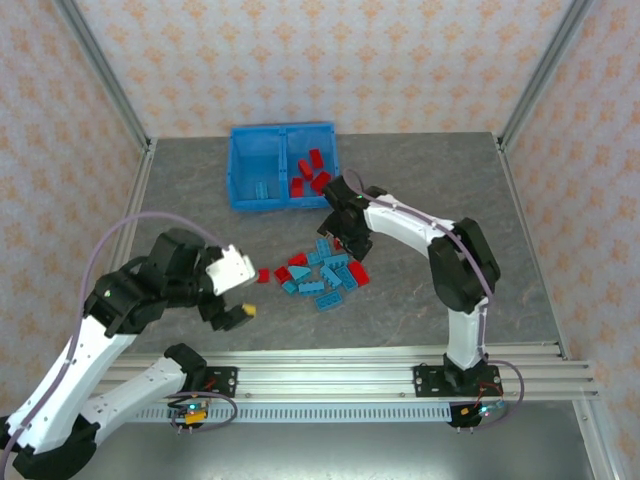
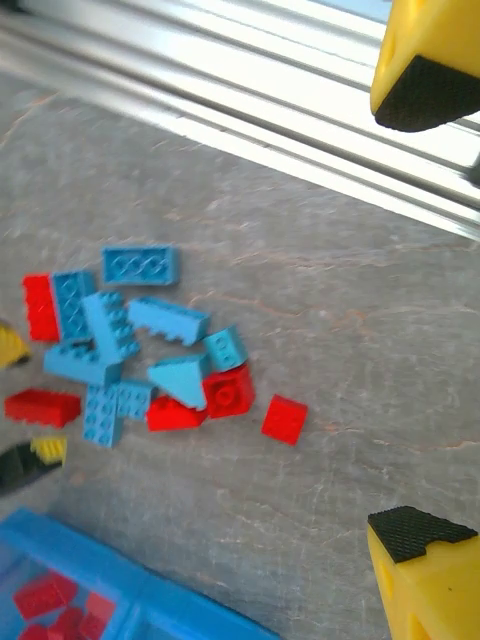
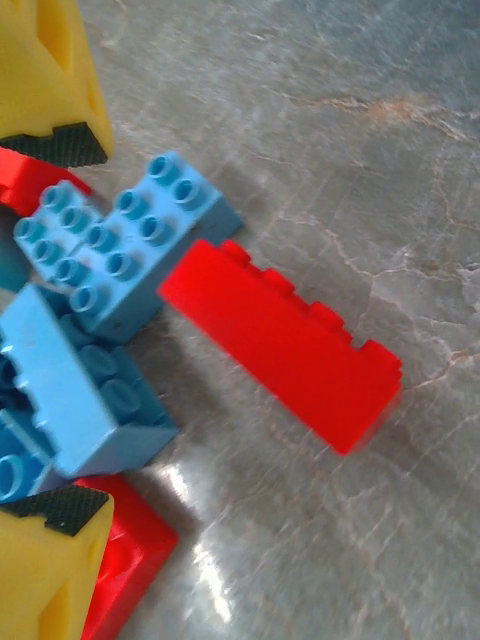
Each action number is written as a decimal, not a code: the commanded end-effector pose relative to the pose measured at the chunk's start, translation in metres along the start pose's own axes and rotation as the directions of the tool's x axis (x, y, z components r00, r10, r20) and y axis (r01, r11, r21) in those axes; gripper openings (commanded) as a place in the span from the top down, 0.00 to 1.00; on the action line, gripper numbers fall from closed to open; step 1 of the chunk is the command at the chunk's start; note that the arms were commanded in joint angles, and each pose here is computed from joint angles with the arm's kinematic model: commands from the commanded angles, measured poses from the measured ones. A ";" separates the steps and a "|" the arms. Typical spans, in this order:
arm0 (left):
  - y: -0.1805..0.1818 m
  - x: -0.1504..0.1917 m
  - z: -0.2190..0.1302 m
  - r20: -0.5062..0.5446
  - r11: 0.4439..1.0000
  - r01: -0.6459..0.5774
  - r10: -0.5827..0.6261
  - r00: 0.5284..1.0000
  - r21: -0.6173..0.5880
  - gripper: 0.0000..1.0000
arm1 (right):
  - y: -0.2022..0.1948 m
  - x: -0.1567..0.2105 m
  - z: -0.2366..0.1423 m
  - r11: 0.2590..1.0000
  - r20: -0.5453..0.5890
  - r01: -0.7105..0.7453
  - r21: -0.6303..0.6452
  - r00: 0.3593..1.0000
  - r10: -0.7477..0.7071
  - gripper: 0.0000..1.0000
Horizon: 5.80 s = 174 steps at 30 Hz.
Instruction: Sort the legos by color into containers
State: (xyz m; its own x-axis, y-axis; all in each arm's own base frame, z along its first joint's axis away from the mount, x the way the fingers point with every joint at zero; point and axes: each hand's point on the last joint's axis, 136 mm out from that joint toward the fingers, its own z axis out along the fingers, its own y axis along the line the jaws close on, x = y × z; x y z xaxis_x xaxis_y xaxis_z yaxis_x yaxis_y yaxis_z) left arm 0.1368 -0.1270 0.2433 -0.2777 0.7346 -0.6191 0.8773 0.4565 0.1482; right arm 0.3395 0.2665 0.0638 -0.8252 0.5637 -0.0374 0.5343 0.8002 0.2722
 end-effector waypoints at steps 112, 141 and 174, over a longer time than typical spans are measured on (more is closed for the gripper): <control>0.019 -0.031 -0.003 0.194 0.991 -0.038 0.062 0.979 -0.127 0.00 | 0.027 0.019 0.055 0.877 -0.037 0.443 0.185 0.895 -0.444 0.49; 0.041 -0.022 -0.022 0.189 0.953 -0.002 0.063 0.980 -0.303 0.00 | 0.236 0.050 -0.116 0.701 0.506 0.687 -0.191 0.681 -0.529 0.68; 0.093 0.010 -0.052 0.304 0.686 0.508 -0.407 0.861 -0.521 0.00 | 0.333 -0.032 -0.075 0.646 0.802 0.699 -0.305 0.554 -0.221 0.44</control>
State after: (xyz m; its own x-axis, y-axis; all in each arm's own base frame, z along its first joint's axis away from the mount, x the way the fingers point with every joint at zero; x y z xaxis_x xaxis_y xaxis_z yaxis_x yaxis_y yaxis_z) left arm 0.1933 -0.0558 0.2839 -0.4531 0.3613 -0.8150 0.3172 0.9197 0.2314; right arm 0.5282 0.5042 0.1657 -0.4761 0.2050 -0.8551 -0.2597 0.8963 0.3595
